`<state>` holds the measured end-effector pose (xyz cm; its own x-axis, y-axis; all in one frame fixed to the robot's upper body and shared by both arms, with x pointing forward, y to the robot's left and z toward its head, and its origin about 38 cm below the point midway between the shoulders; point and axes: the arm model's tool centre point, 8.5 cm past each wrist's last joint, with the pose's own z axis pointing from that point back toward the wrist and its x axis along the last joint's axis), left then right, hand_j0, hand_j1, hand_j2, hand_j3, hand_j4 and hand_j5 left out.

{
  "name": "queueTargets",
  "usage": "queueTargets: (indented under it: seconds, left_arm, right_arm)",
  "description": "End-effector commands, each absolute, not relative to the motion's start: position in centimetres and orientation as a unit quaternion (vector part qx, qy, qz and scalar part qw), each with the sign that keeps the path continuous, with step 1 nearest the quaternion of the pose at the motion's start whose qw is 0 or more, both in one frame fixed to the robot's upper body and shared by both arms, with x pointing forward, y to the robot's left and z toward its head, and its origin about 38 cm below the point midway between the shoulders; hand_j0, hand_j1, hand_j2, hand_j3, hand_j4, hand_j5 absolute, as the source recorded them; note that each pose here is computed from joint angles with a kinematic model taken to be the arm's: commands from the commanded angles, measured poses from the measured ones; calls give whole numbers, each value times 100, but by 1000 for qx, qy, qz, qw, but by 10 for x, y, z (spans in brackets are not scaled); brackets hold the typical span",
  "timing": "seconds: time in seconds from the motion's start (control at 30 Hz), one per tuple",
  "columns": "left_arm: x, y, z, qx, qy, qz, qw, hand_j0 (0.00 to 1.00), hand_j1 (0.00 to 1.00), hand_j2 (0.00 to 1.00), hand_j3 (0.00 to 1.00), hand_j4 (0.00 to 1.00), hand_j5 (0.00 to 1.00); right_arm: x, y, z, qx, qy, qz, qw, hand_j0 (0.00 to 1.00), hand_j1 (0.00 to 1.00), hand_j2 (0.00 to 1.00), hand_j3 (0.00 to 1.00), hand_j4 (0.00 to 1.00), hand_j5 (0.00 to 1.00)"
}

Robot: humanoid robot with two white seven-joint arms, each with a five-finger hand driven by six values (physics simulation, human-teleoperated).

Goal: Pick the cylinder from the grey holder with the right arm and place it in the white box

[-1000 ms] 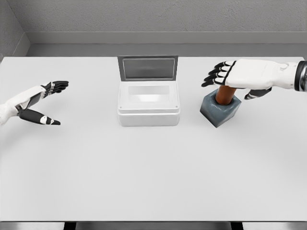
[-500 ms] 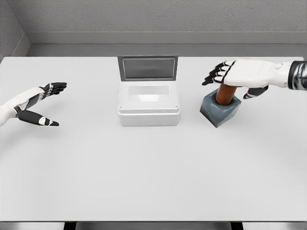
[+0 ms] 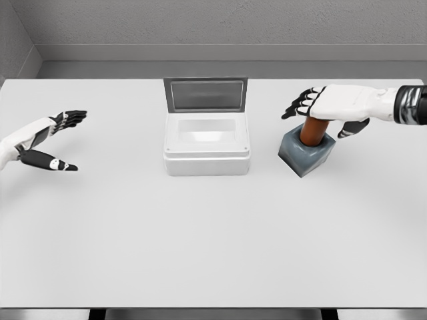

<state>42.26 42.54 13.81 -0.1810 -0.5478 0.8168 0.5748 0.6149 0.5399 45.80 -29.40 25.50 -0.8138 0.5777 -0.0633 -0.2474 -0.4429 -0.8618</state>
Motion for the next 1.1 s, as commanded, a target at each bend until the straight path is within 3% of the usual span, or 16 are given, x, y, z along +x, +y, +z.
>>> queueTargets:
  seconds: [0.0,0.27,0.5,0.57,0.63,0.7,0.87,1.07]
  left_arm:
    - [423,427,138,-8,-631,-436,641,100,100,100,100,100,100]
    - [427,424,139,-8,-635,-435,639,100,100,100,100,100,100]
    - [427,424,139,-8,-635,-435,639,100,100,100,100,100,100]
    - [427,423,139,-9,-634,-436,639,100,100,100,100,100,100]
    - [427,423,139,-9,-634,-436,639,100,100,100,100,100,100]
    - [427,423,139,-9,-634,-436,639,100,100,100,100,100,100]
    - [427,423,139,-9,-634,-436,639,100,100,100,100,100,100]
    - [427,423,139,-9,-634,-436,639,100,100,100,100,100,100]
  right_arm:
    - [460,-293,253,-177,-466,830,251,100,100,100,100,100,100]
    - [461,-293,250,-175,-463,831,253,99,99,99,99,99,99]
    - [461,-293,250,-175,-463,831,253,87,87,87,87,87,87]
    - [461,-293,250,-175,-463,831,253,80,80,80,80,80,80]
    - [461,-293,250,-175,-463,831,253,61,61,61,61,61,61]
    - [461,-293,250,-175,-463,832,252,59,59,59,59,59,59]
    - [459,-292,250,-171,-464,834,244,33,33,33,33,33,33]
    - [461,-293,256,-176,-466,832,242,22,22,22,22,22,22]
